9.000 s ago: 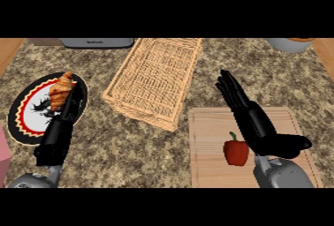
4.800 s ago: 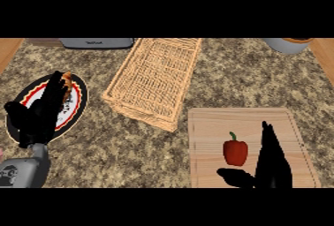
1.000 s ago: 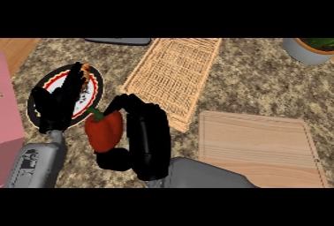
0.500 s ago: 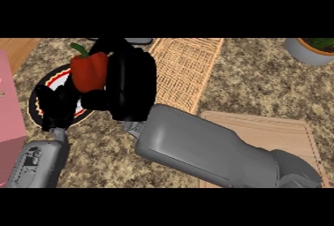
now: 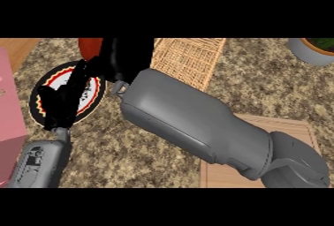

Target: Pick the bell pepper from the cutting board and place it in the basket

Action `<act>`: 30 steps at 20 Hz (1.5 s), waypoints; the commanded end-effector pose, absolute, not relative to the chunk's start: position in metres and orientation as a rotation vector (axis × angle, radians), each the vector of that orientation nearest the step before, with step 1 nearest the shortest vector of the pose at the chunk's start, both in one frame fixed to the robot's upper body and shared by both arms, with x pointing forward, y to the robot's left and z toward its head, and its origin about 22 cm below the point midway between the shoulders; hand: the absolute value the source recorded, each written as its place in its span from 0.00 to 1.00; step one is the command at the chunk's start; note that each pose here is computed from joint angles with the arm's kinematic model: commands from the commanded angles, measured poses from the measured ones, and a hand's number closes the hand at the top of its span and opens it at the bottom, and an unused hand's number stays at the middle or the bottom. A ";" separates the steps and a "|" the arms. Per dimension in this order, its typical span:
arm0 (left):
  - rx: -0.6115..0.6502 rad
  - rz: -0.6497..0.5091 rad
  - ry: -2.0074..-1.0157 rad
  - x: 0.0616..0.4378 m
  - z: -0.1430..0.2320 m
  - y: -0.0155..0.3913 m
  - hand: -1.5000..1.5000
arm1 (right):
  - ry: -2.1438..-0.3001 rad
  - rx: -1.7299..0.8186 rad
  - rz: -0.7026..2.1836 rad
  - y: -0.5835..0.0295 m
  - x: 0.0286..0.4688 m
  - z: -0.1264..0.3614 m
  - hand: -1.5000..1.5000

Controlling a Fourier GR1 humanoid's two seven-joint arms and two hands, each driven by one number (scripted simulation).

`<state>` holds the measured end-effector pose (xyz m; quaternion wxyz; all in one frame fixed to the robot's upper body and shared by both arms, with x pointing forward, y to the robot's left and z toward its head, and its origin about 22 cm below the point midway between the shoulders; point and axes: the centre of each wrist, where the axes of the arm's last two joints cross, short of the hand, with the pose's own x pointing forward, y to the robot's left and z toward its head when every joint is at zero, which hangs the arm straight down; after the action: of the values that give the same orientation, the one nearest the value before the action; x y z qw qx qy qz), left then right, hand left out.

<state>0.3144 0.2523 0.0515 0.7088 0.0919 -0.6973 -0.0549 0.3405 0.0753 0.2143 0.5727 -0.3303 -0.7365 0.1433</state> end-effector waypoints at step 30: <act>0.231 -0.097 -1.544 0.310 0.048 0.270 0.50 | -1.584 -1.407 0.916 0.041 0.408 0.173 1.00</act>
<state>0.3082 0.2720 0.0533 0.7107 0.1056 -0.6945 -0.0378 0.4057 0.0414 0.1708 0.4422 -0.5248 -0.6479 0.3305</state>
